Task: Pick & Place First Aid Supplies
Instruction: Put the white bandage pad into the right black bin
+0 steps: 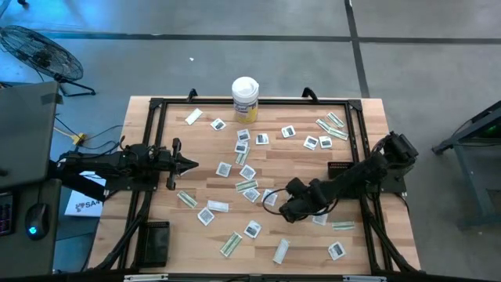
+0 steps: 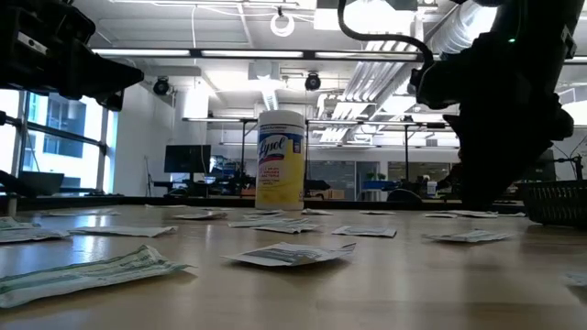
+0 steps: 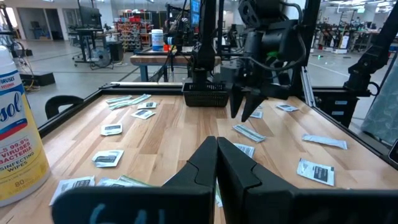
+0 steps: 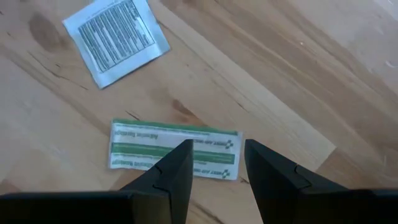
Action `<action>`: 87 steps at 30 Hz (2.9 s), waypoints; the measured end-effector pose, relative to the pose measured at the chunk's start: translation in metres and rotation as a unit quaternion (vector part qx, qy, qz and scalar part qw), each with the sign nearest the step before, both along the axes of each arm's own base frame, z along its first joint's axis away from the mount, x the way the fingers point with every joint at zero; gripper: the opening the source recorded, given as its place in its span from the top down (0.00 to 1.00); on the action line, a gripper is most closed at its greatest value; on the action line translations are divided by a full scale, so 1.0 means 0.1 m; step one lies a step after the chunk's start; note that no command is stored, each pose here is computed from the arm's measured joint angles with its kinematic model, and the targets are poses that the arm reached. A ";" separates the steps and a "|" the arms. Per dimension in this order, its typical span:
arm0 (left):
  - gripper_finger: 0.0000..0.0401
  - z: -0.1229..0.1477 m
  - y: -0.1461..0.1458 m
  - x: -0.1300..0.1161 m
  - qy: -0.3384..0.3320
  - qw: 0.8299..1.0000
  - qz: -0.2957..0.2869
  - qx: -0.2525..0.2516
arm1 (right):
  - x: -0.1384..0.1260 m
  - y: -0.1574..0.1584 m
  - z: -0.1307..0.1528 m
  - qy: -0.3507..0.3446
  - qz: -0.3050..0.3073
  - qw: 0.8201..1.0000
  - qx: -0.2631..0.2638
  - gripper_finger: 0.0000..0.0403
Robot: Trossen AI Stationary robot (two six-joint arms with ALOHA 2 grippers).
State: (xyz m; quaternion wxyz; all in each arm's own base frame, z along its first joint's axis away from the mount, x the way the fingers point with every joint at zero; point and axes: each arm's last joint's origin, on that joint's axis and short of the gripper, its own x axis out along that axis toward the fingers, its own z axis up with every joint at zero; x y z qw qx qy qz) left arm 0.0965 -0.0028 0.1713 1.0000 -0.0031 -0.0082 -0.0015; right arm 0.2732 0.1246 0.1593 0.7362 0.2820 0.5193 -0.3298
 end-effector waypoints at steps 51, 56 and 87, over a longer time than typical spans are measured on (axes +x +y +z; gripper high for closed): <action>1.00 0.00 0.00 0.00 0.000 1.000 0.000 0.000 | 0.62 0.44 -0.29 0.053 0.046 0.997 0.030 0.99; 1.00 0.00 0.00 0.00 0.000 1.000 0.000 0.000 | 0.59 0.41 -0.37 0.053 0.044 0.997 0.032 0.99; 1.00 0.00 0.00 0.00 0.000 1.000 0.000 0.000 | -0.42 -0.02 0.92 0.128 -0.040 0.989 -0.068 1.00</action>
